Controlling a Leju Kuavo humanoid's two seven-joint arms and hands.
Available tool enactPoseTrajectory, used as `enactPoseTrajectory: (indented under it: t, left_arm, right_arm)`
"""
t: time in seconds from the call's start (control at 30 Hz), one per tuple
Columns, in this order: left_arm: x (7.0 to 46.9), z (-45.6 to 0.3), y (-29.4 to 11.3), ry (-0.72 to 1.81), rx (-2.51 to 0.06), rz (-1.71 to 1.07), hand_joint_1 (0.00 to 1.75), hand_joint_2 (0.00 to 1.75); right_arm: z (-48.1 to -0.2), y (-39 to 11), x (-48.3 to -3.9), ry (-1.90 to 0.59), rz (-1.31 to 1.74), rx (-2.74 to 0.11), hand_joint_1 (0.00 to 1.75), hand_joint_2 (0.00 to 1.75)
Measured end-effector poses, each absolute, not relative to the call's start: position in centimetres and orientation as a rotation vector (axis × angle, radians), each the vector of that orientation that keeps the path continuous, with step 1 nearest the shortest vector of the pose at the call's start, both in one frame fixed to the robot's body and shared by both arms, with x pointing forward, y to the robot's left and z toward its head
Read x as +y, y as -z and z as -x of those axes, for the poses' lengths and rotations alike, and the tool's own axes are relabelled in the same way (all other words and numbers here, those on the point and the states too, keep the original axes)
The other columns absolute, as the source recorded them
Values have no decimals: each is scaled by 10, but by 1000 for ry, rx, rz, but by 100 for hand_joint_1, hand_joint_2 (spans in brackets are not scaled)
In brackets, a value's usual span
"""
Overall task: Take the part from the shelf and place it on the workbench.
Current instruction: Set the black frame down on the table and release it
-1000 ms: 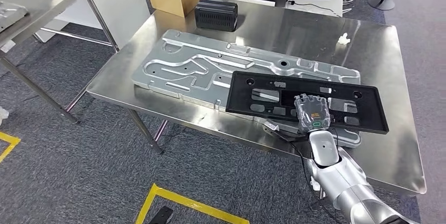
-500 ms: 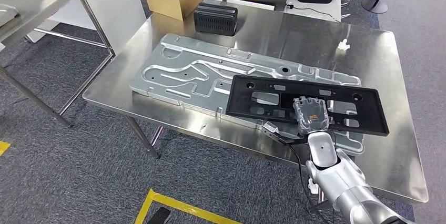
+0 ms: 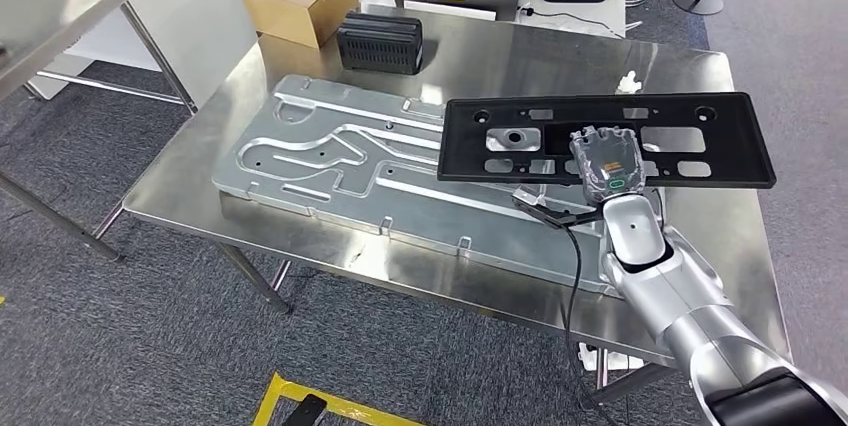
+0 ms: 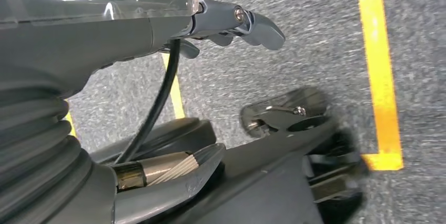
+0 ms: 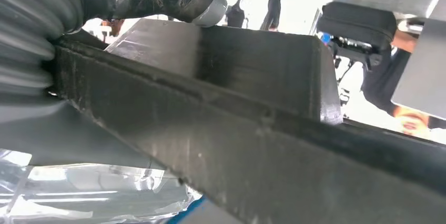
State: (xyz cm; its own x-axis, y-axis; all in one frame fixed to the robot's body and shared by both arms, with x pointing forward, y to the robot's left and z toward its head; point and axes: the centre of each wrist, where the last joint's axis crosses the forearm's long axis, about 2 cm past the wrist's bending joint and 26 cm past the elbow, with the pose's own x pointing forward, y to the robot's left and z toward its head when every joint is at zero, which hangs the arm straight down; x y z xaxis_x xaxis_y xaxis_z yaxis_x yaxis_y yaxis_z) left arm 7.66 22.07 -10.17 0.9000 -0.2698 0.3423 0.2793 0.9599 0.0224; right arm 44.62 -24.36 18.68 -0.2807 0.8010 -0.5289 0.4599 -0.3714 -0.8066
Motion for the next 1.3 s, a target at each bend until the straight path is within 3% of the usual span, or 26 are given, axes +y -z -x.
enactPoseTrajectory:
  t: [0.5, 0.63, 1.13, 1.27, 1.3]
  left_arm:
    - [220, -74, 102, 308, -373, 39, 0, 175]
    - [220, -75, 102, 313, -378, 43, 0, 175]
    - [223, -74, 102, 294, -367, 5, 0, 175]
    - [224, -74, 103, 292, -365, 4, 0, 0]
    - [224, -74, 103, 292, -365, 4, 0, 0]
  right_arm:
    - [-435, -166, -250, -1747, 1649, -1546, 169, 175]
    - [-434, -164, -251, -1744, 1646, -1552, 0, 0]
    - [-426, -151, -254, -1736, 1613, -1547, 0, 0]
    - [-426, -150, -254, -1738, 1610, -1546, 0, 0]
    - [-426, -150, -254, -1739, 1609, -1546, 0, 0]
